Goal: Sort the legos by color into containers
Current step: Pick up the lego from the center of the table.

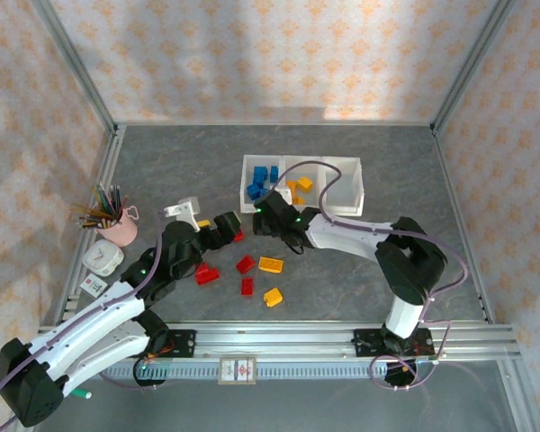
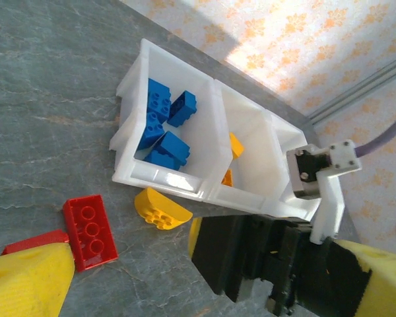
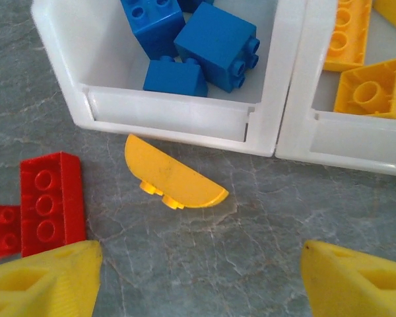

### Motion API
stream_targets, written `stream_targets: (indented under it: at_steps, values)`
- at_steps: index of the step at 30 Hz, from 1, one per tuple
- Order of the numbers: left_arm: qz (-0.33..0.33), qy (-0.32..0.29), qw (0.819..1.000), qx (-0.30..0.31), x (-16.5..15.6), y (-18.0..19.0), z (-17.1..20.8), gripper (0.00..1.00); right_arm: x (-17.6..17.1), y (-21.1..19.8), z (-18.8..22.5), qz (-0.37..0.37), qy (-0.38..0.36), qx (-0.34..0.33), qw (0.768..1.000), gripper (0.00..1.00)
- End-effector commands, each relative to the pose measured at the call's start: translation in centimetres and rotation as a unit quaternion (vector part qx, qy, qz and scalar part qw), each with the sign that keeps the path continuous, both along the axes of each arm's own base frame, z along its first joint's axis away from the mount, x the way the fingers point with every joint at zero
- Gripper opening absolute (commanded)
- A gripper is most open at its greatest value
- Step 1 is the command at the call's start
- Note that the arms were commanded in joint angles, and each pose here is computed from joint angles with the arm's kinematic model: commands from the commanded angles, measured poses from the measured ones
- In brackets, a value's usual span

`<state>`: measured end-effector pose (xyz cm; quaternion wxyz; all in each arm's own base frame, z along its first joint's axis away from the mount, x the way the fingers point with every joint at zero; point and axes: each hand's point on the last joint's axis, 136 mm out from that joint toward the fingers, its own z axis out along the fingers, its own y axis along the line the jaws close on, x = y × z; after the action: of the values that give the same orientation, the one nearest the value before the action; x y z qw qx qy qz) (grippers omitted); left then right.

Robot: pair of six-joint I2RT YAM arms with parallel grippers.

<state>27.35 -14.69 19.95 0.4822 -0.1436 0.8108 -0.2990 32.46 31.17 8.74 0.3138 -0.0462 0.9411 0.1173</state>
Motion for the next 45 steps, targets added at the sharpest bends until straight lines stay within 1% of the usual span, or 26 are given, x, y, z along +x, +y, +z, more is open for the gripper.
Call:
stream_targets:
  at_steps: [1,4,10,17,21,27,36,40,45]
  values:
    - [0.029,0.003,1.0,0.002,-0.1,1.3,-0.4,0.99,1.3,0.9,-0.3,-0.031,-0.005,0.013,0.999,0.79]
    - [0.034,0.001,0.999,0.002,-0.2,1.6,-0.3,0.99,1.7,1.5,-1.2,-0.031,-0.001,0.013,0.999,0.8]
    - [0.039,0.0,0.999,0.005,-0.3,2.0,-0.4,0.99,2.7,2.5,-2.8,-0.013,-0.001,-0.013,1.0,0.82]
    - [0.041,0.0,0.999,0.005,-0.3,2.1,-0.6,0.99,4.1,2.6,-4.1,-0.052,-0.004,-0.029,0.998,0.88]
    - [0.042,-0.001,0.999,0.005,-0.2,2.2,-0.5,0.99,4.9,2.1,-4.6,-0.083,-0.013,-0.045,0.995,0.87]
    - [0.044,-0.002,0.999,0.005,-0.1,2.4,-0.6,0.99,5.7,2.3,-5.2,-0.097,-0.019,-0.049,0.994,0.82]
    - [0.044,-0.002,0.999,0.006,-0.1,2.4,-0.5,0.99,5.3,2.2,-5.6,-0.088,-0.014,-0.052,0.995,0.64]
    - [0.042,-0.005,0.999,0.0,0.0,2.3,-0.3,0.99,4.5,1.7,-5.2,-0.08,-0.01,-0.048,0.996,0.6]
    - [0.036,-0.007,0.999,-0.003,-0.1,2.1,0.2,0.99,2.7,0.5,-3.7,-0.074,-0.011,-0.043,0.996,0.59]
